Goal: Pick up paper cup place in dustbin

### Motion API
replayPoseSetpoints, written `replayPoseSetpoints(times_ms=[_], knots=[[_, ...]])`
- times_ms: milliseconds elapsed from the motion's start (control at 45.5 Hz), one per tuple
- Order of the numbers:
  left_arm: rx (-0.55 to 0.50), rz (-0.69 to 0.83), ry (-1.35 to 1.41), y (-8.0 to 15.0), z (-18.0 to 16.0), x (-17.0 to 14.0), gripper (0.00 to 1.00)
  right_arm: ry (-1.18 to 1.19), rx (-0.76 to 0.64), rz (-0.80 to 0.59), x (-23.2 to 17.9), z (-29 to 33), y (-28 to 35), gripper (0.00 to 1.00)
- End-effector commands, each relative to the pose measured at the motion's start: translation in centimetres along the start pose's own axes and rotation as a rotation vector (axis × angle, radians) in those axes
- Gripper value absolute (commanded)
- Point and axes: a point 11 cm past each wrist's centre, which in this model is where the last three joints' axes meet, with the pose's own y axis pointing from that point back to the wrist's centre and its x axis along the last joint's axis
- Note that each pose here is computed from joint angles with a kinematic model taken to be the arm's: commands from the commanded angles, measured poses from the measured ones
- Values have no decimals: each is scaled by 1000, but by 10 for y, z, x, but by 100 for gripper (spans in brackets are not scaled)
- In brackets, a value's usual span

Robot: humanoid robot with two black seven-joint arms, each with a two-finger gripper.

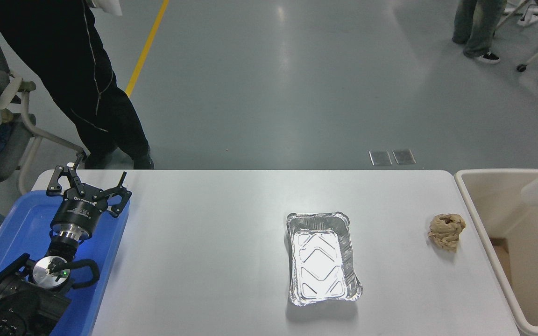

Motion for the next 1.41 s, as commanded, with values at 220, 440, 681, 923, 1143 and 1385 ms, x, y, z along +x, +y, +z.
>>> replayPoseSetpoints(times_ms=[220,440,681,923,1143,1385], knots=[[-2,0,2,0,0,0,99,-62,-30,58,-53,7,-16,0],[1,-1,0,0,-1,0,99,-69,-65,49,-63,13,-18,0],[0,-1,-1,0,0,0,99,-66,-78,18,-80,12,-21,8],[-1,0,0,0,0,0,99,-69,-123,-8,-86,19,-20,100],[0,0,1,0,0,0,99,-69,-124,-2,-81,21,-19,100],[0,-1,0,-1,0,-1,99,-102,-56,17,-40,-4,-15,100]])
